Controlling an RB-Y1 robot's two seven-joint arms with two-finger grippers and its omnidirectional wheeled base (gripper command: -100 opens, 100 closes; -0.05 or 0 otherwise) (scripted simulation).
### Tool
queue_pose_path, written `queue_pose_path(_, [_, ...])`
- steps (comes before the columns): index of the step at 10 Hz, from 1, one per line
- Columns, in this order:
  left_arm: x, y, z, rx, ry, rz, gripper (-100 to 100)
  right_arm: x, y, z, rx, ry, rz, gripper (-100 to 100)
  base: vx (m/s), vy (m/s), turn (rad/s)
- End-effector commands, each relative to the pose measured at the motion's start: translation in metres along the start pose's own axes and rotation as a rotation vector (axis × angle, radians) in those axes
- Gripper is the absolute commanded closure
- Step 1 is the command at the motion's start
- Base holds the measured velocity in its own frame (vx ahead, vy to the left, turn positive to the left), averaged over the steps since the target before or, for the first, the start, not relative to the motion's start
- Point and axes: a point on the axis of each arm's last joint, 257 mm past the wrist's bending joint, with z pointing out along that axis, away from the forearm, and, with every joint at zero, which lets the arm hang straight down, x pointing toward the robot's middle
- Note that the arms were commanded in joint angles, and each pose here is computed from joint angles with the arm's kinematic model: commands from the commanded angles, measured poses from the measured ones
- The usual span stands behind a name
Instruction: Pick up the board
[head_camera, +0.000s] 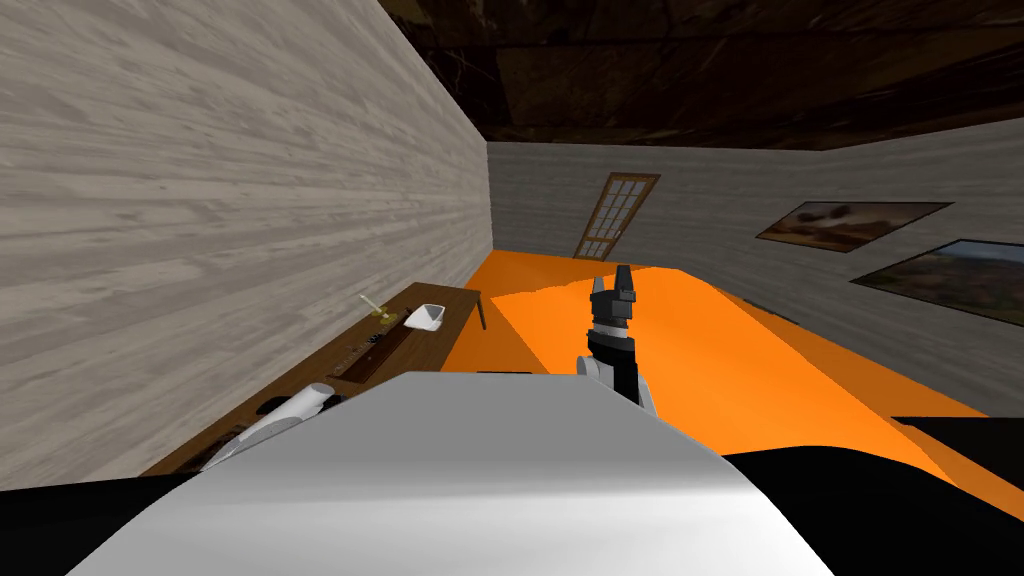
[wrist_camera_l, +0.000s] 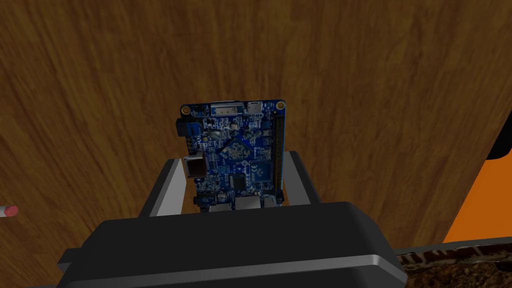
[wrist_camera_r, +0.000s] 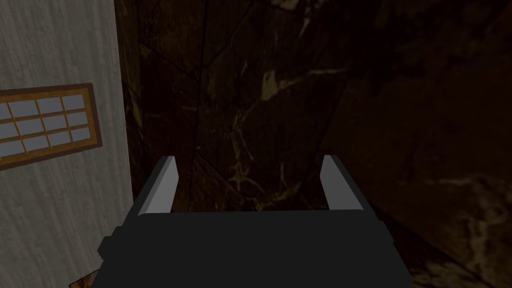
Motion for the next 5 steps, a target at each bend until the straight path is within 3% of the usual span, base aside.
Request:
queue_pose_path(1, [0.007, 0.001, 0.001, -0.007, -0.001, 0.011, 100, 0.000, 0.000, 0.000, 0.000, 0.000, 0.000, 0, 0.014, -0.001, 0.098])
queue_pose_path(3, [0.041, 0.006, -0.001, -0.014, 0.001, 0.075, 100, 0.000, 0.000, 0.000, 0.000, 0.000, 0.000, 0, 0.018, 0.009, 0.243])
queue_pose_path(4, [0.041, 0.006, -0.001, -0.014, 0.001, 0.075, 100, 0.000, 0.000, 0.000, 0.000, 0.000, 0.000, 0, 0.018, 0.003, 0.133])
queue_pose_path(5, [0.058, 0.008, -0.002, -0.017, 0.001, 0.108, 100, 0.000, 0.000, 0.000, 0.000, 0.000, 0.000, 0, 0.014, 0.005, 0.167])
